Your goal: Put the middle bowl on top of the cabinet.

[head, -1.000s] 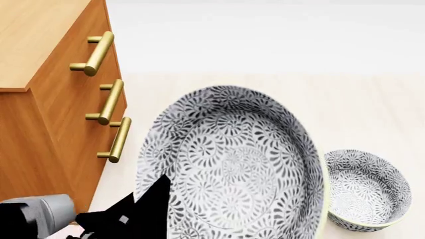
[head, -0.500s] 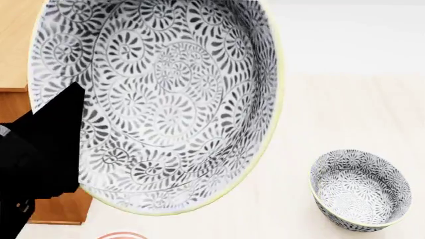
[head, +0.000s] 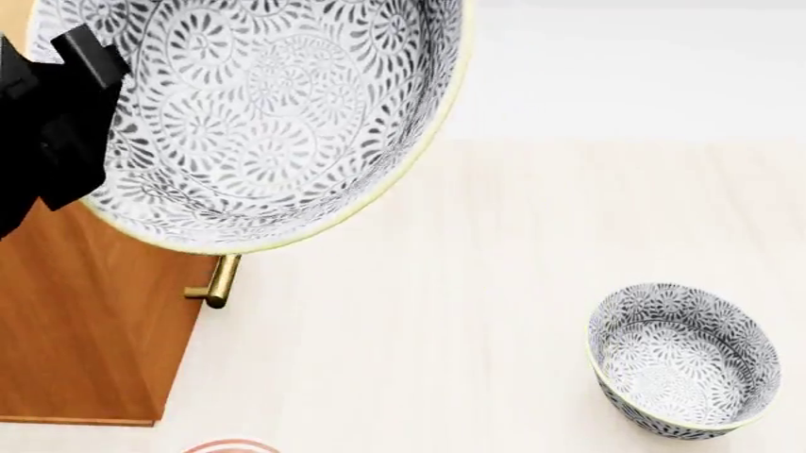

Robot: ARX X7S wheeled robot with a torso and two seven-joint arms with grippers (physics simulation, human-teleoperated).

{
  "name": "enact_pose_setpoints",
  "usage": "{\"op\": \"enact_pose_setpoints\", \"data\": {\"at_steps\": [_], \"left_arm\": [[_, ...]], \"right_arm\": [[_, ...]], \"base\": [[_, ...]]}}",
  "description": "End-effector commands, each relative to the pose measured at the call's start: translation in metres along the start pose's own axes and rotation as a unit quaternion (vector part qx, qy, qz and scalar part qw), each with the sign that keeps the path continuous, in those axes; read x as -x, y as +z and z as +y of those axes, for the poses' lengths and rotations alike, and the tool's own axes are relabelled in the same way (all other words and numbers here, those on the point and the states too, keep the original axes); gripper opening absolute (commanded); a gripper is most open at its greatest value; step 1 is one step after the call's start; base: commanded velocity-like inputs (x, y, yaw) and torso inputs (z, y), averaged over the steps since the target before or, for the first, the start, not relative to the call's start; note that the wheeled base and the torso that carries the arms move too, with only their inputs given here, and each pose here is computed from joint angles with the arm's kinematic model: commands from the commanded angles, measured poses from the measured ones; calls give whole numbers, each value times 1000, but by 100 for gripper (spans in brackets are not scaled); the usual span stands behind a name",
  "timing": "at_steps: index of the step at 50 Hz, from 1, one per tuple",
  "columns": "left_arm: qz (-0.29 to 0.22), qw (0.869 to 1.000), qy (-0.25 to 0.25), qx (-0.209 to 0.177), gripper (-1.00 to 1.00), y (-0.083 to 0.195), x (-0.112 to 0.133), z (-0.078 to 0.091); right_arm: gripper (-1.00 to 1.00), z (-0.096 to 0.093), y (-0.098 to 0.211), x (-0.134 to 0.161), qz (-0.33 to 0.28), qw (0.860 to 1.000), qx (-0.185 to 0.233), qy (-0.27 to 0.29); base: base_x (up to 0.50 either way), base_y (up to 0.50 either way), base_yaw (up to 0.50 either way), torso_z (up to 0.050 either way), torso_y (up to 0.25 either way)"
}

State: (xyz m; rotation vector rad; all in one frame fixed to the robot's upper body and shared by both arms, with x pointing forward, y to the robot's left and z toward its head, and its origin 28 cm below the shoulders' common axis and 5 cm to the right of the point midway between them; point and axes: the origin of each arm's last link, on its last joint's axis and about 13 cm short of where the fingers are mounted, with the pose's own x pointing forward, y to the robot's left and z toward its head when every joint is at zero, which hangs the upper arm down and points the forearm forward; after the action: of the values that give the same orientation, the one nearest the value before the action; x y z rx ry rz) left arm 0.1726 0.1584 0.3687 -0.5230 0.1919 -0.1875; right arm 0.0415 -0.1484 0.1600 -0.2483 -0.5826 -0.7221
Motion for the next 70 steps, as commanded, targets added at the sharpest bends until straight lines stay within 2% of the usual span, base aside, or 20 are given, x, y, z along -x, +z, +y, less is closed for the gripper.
{"op": "enact_pose_setpoints", "data": {"at_steps": [1,7,12,17,18,20,24,30,33,39,49,54,57,61,64,65,70], "left_arm": [[-2,997,75,17,-100,44,-7,-14],[-2,989,134,61,-100,65,-26,-19],[0,981,178,80,-100,76,-43,-21],[-8,977,194,84,-100,95,-46,-27],[-27,976,201,80,-100,99,-46,-29],[-22,974,207,86,-100,104,-48,-30],[-23,968,232,95,-100,113,-55,-29],[-34,958,271,88,-100,123,-68,-26],[-52,948,302,85,-100,128,-76,-22],[-54,939,328,90,-100,138,-87,-14],[-45,924,369,87,-100,139,-109,2],[-26,915,391,100,-100,137,-123,14],[-18,900,421,115,-100,135,-135,24],[-10,892,434,125,-100,133,-143,32],[1,877,461,134,-100,132,-151,39],[4,879,457,136,-100,133,-152,40],[16,865,479,148,-100,127,-164,51]], "right_arm": [[100,-3,0,-2,1,1000,0,1],[100,-4,-1,-2,2,1000,2,4],[100,-5,-1,-2,1,1000,0,1],[100,-4,0,-2,1,1000,1,1],[100,-3,0,-2,2,1000,1,2],[100,-3,0,-2,1,1000,1,3],[100,-3,0,-2,-1,1000,0,1],[100,-2,0,-1,0,1000,1,3],[100,-2,0,-1,-1,1000,1,2],[100,-3,1,-2,-2,1000,0,1],[100,-3,1,-2,-1,1000,-1,1],[100,-2,0,-2,0,1000,-1,2],[100,-2,0,-1,0,1000,-1,2],[100,-2,0,-1,0,1000,0,2],[100,-1,0,-1,1,1000,0,1],[100,-1,0,-1,2,1000,0,1],[100,-2,0,-1,0,1000,0,1]], "base": [[0,0,0,0,0],[0,0,0,0,0],[0,0,0,0,0],[0,0,0,0,0],[0,0,0,0,0],[0,0,0,0,0],[0,0,0,0,0],[0,0,0,0,0],[0,0,0,0,0],[0,0,0,0,0],[0,0,0,0,2],[0,0,0,0,0],[0,0,0,0,0],[0,0,0,0,0],[0,0,0,0,0],[0,0,0,0,0],[0,0,0,0,0]]}}
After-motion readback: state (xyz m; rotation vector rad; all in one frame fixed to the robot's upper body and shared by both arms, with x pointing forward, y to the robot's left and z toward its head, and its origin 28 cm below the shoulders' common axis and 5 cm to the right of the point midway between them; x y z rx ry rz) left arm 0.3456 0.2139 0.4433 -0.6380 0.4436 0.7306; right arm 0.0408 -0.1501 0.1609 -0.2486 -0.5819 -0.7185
